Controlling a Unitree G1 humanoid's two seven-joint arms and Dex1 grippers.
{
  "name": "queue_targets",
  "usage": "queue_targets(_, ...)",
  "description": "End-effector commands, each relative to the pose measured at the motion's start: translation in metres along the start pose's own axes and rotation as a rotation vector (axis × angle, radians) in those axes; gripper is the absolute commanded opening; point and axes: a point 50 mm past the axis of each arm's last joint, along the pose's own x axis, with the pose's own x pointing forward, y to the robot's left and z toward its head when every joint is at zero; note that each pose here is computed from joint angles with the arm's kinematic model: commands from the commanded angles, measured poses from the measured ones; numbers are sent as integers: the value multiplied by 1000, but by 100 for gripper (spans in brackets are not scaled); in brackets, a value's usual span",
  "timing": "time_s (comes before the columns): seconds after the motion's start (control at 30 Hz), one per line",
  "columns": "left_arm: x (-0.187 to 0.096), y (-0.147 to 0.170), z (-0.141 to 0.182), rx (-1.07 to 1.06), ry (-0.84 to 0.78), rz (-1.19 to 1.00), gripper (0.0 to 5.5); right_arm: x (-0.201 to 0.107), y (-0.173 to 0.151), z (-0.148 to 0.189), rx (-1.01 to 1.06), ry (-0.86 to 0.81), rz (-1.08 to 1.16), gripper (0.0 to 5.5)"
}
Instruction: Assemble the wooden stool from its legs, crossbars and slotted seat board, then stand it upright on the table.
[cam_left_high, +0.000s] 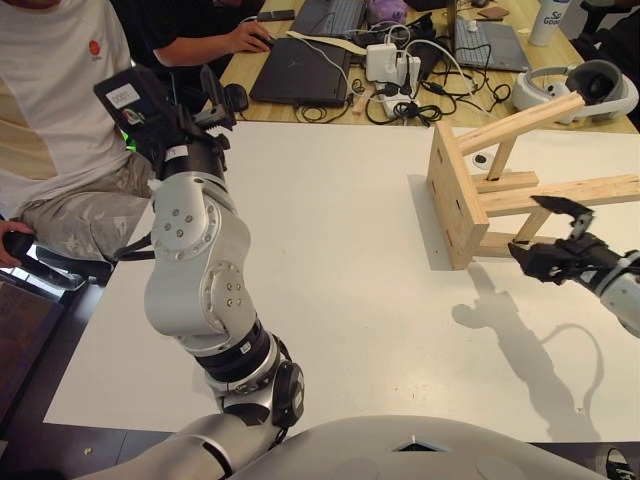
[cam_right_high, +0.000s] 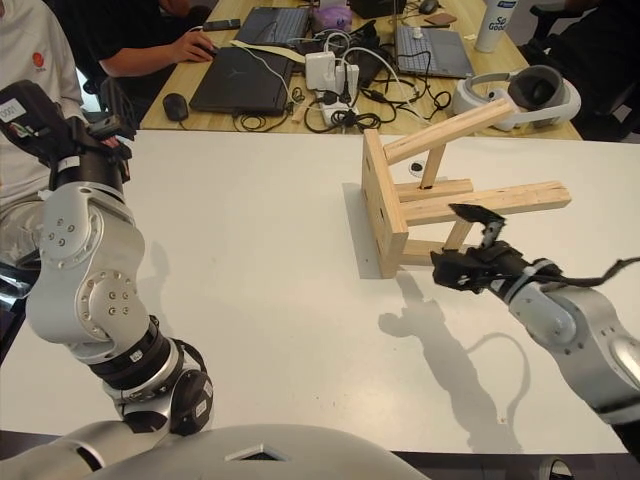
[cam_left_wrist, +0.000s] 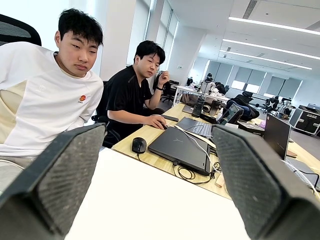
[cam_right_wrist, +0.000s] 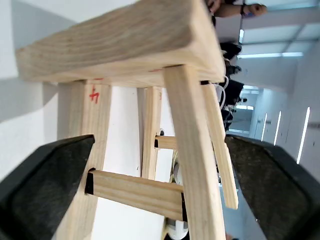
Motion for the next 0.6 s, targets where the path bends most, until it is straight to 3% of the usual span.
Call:
queue_targets(0.03, 2, -5, 0, -7, -3, -11, 392, 35, -11, -6, -120, -7, -52, 494)
queue_targets(0.2, 3, -10, -1, -14, 2, -31, 392, 67, -16, -7, -80, 19, -140, 494)
queue_targets(0.27, 3, -11, 0, -14, 0, -34, 392, 77, -11, -5, 126, 41, -154, 494)
queue_targets(0.43, 6, -11, 2, -9, -5, -42, 392, 85, -3, 16, 1004, 31, -167, 494)
queue_targets(0.53, 7, -11, 2, -8, -6, -45, 392, 86, -10, 27, 1252, -13, -158, 494)
queue_targets(0.6, 7, -11, 2, -7, -5, -44, 392, 85, -16, 30, 1280, -30, -154, 472)
